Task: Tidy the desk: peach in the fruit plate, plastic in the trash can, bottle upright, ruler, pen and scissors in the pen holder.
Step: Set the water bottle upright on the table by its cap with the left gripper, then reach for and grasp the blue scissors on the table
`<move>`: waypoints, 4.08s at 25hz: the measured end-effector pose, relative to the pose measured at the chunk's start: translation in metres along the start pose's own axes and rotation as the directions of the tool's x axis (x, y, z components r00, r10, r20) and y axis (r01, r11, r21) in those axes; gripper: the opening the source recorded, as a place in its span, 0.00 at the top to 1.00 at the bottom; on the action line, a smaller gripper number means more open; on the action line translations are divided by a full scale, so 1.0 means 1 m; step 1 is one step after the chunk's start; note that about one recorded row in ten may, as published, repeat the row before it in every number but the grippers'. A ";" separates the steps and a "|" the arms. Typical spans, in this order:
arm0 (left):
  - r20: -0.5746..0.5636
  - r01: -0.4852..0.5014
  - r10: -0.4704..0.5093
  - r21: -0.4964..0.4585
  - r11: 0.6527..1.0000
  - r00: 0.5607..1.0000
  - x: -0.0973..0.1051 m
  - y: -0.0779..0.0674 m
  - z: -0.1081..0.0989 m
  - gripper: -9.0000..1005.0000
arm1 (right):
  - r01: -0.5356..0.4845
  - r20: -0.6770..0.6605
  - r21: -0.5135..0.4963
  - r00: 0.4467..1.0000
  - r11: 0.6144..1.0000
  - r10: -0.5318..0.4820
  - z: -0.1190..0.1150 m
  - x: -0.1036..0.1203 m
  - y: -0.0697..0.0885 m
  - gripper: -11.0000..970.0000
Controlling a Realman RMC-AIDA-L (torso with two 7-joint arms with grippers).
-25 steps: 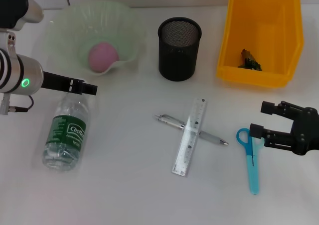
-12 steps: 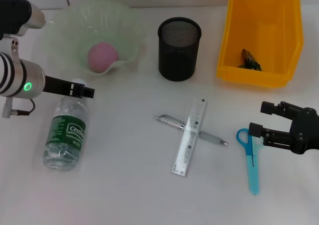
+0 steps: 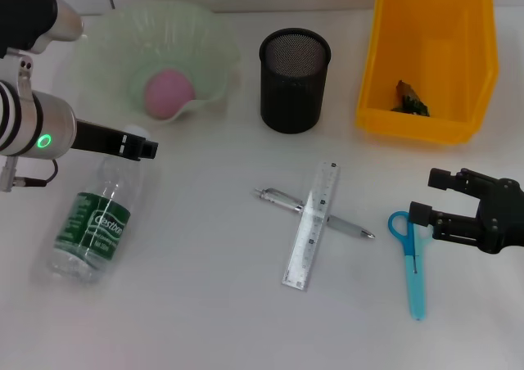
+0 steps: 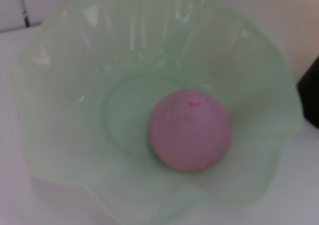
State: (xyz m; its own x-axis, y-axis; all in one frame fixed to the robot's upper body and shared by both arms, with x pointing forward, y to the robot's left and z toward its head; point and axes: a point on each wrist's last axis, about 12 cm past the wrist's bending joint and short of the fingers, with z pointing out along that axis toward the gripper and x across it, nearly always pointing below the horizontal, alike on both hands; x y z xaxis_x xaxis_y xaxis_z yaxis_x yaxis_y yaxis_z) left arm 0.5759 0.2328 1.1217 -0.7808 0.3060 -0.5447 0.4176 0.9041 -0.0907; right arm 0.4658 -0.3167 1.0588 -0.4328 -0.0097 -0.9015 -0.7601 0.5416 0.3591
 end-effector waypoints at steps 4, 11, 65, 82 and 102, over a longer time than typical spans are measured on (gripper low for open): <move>0.031 -0.048 0.048 0.015 0.999 0.998 0.001 -0.006 -0.015 0.54 | -0.005 0.001 -0.005 1.000 1.000 0.005 0.000 -0.001 0.000 0.13; 0.232 -0.145 0.118 0.101 0.984 0.966 0.016 -0.006 -0.049 0.54 | -0.006 0.001 -0.013 1.000 1.000 0.006 0.002 -0.006 -0.001 0.13; 0.559 -0.314 0.243 0.033 0.949 0.793 0.024 -0.004 -0.092 0.20 | -0.054 0.001 -0.025 0.999 0.998 0.054 -0.009 -0.037 -0.003 0.13; 0.775 -0.686 0.191 0.381 0.620 0.603 0.119 -0.054 0.002 0.20 | 0.048 -0.606 0.519 0.725 0.853 0.328 0.034 -0.192 0.053 0.13; 0.817 -0.689 0.195 0.300 0.660 0.542 0.124 -0.041 0.005 0.20 | 0.004 -0.776 0.450 0.496 0.893 0.389 0.106 -0.125 0.045 0.13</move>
State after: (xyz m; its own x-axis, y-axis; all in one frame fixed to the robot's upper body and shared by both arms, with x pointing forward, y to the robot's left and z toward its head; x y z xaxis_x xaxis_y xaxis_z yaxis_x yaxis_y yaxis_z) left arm 0.4643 0.2323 1.0534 0.0380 0.0980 -0.9945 0.9529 0.2962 0.0656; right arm 0.5374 -0.2021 1.1618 -0.8866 -0.4467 -0.1198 -0.4624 0.8620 0.2079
